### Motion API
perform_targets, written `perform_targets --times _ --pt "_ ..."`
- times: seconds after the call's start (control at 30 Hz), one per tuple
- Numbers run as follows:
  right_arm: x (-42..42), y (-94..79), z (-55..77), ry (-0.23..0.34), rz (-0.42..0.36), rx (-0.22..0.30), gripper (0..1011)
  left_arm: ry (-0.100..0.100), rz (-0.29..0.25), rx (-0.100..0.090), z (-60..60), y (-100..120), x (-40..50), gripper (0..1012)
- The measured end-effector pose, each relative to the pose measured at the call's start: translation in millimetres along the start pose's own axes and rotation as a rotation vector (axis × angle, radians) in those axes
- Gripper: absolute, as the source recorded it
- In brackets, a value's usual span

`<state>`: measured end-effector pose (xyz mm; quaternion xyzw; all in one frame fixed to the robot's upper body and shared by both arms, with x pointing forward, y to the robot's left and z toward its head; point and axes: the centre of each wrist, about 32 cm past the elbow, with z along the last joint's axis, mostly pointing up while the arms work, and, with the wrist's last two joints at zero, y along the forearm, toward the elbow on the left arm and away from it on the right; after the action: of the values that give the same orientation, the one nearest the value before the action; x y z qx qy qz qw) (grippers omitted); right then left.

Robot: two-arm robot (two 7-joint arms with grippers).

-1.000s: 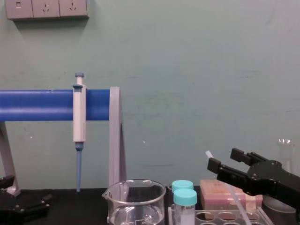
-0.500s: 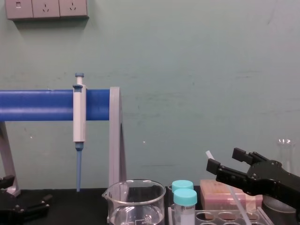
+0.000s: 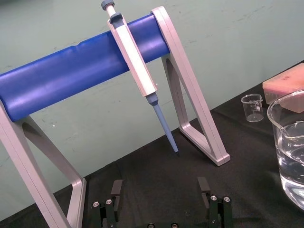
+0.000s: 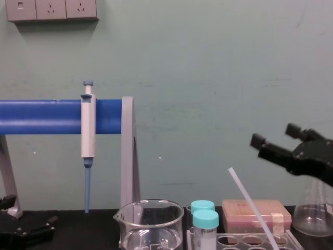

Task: Pick up the stirring rod with one hand, then place it down.

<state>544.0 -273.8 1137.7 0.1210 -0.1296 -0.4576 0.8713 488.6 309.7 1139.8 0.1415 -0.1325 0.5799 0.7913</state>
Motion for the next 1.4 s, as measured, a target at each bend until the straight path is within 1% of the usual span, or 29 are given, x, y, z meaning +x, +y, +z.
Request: perform_targets --times 0.1,0.17,0.2,0.23,0.27,0.33,0.37,0.43,0.47,0.5,0.53,0.63,0.67,0.73,0.77,0.8,0.97,1.07,1.4 --pt "-0.9 -1.8 4.7 -0.011 -0.056 0.002 1000 0.000 0.000 0.000 0.0 0.0 0.0 1000" --pt "-2.2 -4.4 6.9 -0.003 -0.105 -0.014 1000 0.000 0.000 0.000 0.0 0.0 0.0 1000" --pt "-3.2 -6.9 8.6 0.004 -0.143 -0.031 1000 0.000 0.000 0.000 0.0 0.0 0.0 1000" --pt "-3.2 -6.9 8.6 0.004 -0.143 -0.031 1000 0.000 0.000 0.000 0.0 0.0 0.0 1000" --pt "-3.5 -9.7 9.6 0.013 -0.178 -0.051 1000 0.000 0.000 0.000 0.0 0.0 0.0 1000" --pt "-4.4 -12.7 10.8 0.022 -0.212 -0.072 1000 0.000 0.000 0.000 0.0 0.0 0.0 1000" --pt "-4.6 -16.5 12.3 0.033 -0.248 -0.097 1000 0.000 0.000 0.000 0.0 0.0 0.0 1000" --pt "-5.0 -20.4 13.2 0.044 -0.282 -0.121 1000 0.000 0.000 0.000 0.0 0.0 0.0 1000" --pt "-5.3 -23.9 14.2 0.053 -0.309 -0.143 1000 0.000 0.000 0.000 0.0 0.0 0.0 1000" --pt "-5.5 -25.6 14.5 0.057 -0.319 -0.154 1000 0.000 0.000 0.000 0.0 0.0 0.0 1000" --pt "-6.2 -29.2 14.9 0.065 -0.337 -0.176 1000 0.000 0.000 0.000 0.0 0.0 0.0 1000" --pt "-7.3 -34.5 15.1 0.082 -0.357 -0.212 1000 0.000 0.000 0.000 0.0 0.0 0.0 1000" --pt "-8.3 -37.6 14.2 0.095 -0.365 -0.238 1000 0.000 0.000 0.000 0.0 0.0 0.0 1000" --pt "-9.3 -40.7 12.5 0.116 -0.373 -0.273 1000 0.000 0.000 0.000 0.0 0.0 0.0 1000" --pt "-9.3 -40.7 12.5 0.116 -0.373 -0.273 1000 0.000 0.000 0.000 0.0 0.0 0.0 1000" --pt "-9.4 -41.4 12.0 0.125 -0.377 -0.289 1000 0.000 0.000 0.000 0.0 0.0 0.0 1000" --pt "-9.2 -42.5 8.6 0.159 -0.394 -0.325 1000 0.000 0.000 0.000 0.0 0.0 0.0 1000" --pt "-8.3 -42.6 7.2 0.180 -0.405 -0.333 1000 0.000 0.000 0.000 0.0 0.0 0.0 1000" --pt "-8.4 -42.4 7.3 0.176 -0.400 -0.333 1000 0.000 0.000 0.000 0.0 0.0 0.0 1000"
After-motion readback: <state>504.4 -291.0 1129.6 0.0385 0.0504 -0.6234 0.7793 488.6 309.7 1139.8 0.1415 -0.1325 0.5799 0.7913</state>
